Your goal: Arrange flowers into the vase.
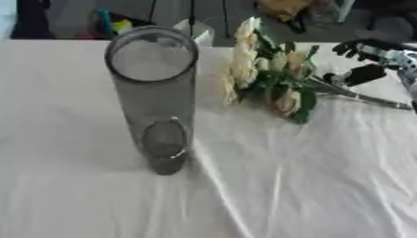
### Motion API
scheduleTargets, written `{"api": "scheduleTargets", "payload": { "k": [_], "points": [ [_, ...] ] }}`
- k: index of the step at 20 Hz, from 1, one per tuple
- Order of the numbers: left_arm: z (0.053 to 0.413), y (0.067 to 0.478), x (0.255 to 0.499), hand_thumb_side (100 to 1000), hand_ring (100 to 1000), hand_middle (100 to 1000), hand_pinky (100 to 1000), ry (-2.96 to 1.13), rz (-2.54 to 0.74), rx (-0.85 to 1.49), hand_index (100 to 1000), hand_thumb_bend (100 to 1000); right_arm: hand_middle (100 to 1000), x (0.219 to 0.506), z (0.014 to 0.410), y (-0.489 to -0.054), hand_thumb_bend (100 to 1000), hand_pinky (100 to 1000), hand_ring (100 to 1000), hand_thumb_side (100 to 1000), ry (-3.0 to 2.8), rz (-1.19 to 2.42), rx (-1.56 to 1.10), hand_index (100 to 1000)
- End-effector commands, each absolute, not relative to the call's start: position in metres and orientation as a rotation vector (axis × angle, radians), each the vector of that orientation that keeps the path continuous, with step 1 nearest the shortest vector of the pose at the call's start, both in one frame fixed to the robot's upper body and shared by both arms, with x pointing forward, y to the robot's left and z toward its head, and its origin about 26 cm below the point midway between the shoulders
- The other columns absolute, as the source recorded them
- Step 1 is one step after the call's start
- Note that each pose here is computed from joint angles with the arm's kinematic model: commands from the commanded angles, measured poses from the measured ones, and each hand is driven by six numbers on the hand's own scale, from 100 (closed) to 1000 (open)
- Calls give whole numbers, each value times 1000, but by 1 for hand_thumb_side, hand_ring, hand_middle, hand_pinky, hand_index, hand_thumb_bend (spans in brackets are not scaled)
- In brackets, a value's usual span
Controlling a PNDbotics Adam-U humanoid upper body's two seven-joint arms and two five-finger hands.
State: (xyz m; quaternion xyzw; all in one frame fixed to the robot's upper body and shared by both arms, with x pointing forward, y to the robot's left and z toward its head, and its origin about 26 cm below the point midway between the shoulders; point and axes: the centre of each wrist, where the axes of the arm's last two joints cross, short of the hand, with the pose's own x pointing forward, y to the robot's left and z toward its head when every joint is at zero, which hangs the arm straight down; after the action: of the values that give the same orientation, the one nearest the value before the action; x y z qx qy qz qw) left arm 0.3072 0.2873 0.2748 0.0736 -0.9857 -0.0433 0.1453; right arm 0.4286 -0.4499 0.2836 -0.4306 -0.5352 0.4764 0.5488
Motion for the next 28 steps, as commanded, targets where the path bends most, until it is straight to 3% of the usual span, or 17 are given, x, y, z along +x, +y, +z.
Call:
{"api": "scheduleTargets", "payload": {
  "k": [1, 6, 13, 14, 20, 24, 28],
  "points": [
    [284, 286, 303, 1000, 900, 920, 764, -2869, -165, 221, 983, 100, 899, 420, 300, -462, 326, 883, 925, 482, -1276, 1122, -1044, 970],
    [284, 286, 303, 1000, 899, 919, 763, -2870, -172, 218, 983, 100, 896, 416, 304, -464, 322, 883, 924, 481, -1273, 1154, -1026, 967],
    [284, 287, 303, 1000, 899, 918, 763, -2866, -174, 221, 984, 100, 893, 406, 319, -469, 264, 884, 922, 541, -1360, 1095, -1078, 963],
    [284, 288, 303, 1000, 900, 918, 763, -2863, -178, 224, 984, 100, 892, 402, 327, -471, 218, 883, 920, 575, -1384, 1082, -1104, 962],
    [284, 288, 303, 1000, 900, 918, 764, -2860, -193, 229, 984, 100, 890, 384, 346, -476, 187, 878, 914, 584, -1446, 1069, -1177, 961],
    [284, 288, 303, 1000, 900, 918, 764, -2863, -194, 224, 984, 100, 891, 380, 342, -477, 273, 873, 906, 527, -1415, 1119, -1132, 967],
    [285, 288, 303, 1000, 899, 918, 764, -2864, -196, 220, 984, 100, 897, 379, 336, -477, 383, 883, 907, 542, -1358, 1186, -1068, 983]
  ]
}}
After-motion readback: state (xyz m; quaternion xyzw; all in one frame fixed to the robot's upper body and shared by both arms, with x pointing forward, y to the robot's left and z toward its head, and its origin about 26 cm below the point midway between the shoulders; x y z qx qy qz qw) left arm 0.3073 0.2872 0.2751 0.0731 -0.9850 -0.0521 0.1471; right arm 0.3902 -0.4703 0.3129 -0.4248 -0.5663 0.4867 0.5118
